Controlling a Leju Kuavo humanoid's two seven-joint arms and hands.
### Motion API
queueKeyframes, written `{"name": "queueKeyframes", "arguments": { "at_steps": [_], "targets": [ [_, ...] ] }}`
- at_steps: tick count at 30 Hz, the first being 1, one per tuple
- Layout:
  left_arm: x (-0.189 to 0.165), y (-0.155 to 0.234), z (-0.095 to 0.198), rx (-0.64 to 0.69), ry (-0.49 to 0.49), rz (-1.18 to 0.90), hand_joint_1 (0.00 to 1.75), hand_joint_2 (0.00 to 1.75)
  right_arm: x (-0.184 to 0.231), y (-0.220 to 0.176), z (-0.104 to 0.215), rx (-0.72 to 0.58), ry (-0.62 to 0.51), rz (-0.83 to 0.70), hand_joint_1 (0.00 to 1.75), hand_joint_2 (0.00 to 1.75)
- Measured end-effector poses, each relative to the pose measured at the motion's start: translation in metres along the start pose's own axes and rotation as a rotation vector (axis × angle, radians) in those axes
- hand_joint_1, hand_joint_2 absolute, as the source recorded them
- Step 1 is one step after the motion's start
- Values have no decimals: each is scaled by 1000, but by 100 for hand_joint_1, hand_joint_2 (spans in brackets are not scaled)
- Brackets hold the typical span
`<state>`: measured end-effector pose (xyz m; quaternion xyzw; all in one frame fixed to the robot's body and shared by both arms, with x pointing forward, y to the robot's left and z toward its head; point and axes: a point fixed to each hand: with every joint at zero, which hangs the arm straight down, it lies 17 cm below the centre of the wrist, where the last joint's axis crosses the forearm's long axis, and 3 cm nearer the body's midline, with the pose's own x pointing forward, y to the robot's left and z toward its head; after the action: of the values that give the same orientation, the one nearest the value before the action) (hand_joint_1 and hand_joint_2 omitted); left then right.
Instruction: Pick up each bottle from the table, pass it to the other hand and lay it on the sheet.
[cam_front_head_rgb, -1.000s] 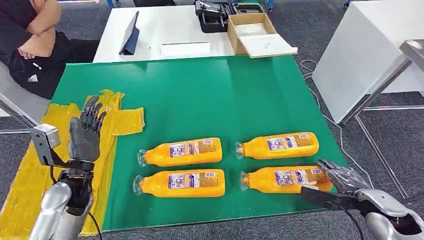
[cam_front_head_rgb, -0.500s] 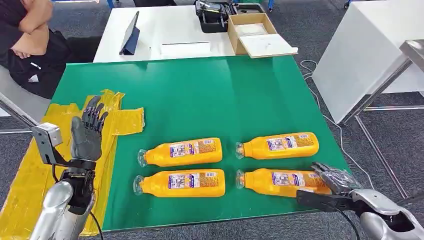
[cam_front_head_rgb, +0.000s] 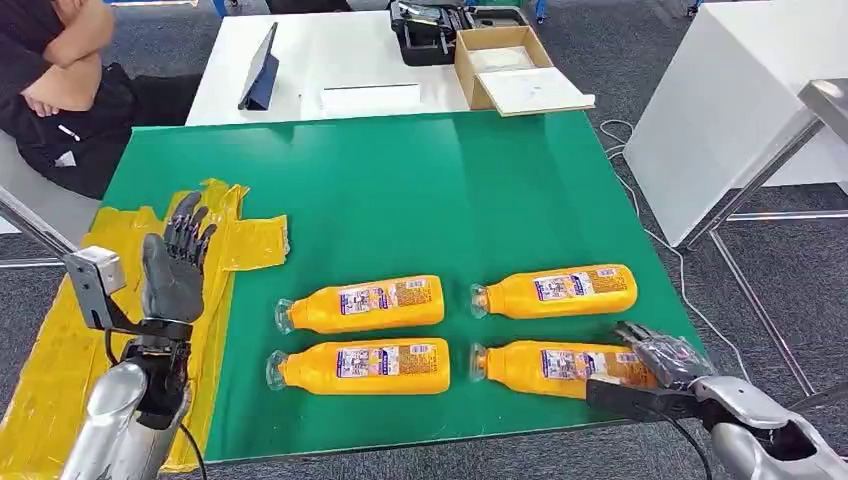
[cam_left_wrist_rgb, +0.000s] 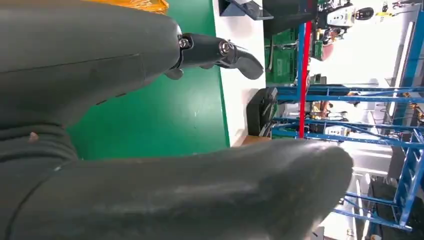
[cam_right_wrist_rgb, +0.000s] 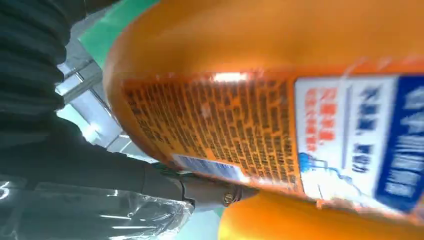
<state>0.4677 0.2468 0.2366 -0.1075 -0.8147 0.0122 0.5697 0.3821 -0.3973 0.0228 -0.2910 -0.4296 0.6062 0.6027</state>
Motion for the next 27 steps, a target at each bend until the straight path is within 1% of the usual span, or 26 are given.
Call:
{"name": "queueKeyframes", "arguments": {
  "at_steps": [4,9,16,20,21,22,27],
  "targets": [
    [0,1,0,2,-2,0,0,0,8,-12,-7,-41,-11,-27,0,175],
    [-3,2,1,5,1,0,0,0,19,-16,-13,-49,-36,-45,0,175],
    [-6,4,1,9,7,4,0,0,38,-11,-20,-41,-71,-65,0,175],
    [-7,4,0,5,9,10,0,0,47,4,-22,1,-72,-48,0,175],
    [-7,3,-2,4,9,11,0,0,48,5,-22,6,-73,-44,108,175],
    [-7,4,-3,4,8,11,0,0,49,5,-23,6,-75,-43,175,175],
    [-8,3,-7,0,9,19,0,0,49,16,-22,53,-68,-7,175,175]
  ]
}}
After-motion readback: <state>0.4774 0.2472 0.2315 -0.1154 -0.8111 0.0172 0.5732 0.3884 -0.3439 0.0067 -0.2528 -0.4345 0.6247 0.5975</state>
